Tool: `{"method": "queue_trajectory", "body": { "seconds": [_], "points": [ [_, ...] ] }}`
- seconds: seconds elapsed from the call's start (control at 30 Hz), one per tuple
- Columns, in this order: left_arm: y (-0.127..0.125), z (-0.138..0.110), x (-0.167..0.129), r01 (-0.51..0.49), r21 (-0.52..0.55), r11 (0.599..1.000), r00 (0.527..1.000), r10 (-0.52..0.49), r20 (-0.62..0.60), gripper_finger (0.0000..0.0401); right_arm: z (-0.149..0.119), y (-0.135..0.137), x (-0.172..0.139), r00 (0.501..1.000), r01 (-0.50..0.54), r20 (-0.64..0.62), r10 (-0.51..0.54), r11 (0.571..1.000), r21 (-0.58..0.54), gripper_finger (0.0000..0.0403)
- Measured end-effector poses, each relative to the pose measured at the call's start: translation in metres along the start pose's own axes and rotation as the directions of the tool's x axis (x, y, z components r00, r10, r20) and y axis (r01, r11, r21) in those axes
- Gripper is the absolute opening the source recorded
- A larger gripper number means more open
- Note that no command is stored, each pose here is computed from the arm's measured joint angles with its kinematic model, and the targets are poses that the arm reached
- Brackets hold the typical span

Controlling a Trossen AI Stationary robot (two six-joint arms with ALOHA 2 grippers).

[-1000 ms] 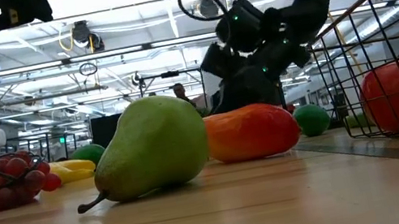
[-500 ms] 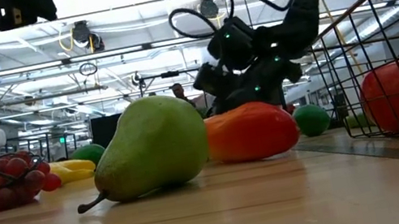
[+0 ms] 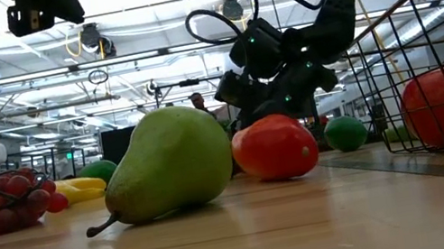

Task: Build produce basket
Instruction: Put the top green pear into the wire basket

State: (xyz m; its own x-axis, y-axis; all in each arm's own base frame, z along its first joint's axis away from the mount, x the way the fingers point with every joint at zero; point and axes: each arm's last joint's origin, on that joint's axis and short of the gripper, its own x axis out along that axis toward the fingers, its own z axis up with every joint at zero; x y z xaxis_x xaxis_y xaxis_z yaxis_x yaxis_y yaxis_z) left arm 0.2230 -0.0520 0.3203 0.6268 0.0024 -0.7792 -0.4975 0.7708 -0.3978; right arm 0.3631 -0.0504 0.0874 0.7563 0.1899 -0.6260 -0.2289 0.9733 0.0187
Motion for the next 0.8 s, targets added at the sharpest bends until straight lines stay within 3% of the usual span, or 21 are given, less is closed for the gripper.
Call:
{"method": "queue_trajectory", "body": {
  "seconds": [0.37,0.8],
  "points": [
    [-0.002,0.009,0.000,0.040,-0.046,0.998,0.996,-0.036,0.079,0.0037,-0.006,0.003,0.000,0.998,-0.021,-0.066,0.020,1.000,-0.009,0.0016],
    [-0.009,0.013,-0.001,0.093,-0.096,0.991,0.986,-0.079,0.145,0.0037,-0.008,0.003,0.000,0.997,-0.024,-0.079,0.025,1.000,0.015,0.0012]
  ]
}}
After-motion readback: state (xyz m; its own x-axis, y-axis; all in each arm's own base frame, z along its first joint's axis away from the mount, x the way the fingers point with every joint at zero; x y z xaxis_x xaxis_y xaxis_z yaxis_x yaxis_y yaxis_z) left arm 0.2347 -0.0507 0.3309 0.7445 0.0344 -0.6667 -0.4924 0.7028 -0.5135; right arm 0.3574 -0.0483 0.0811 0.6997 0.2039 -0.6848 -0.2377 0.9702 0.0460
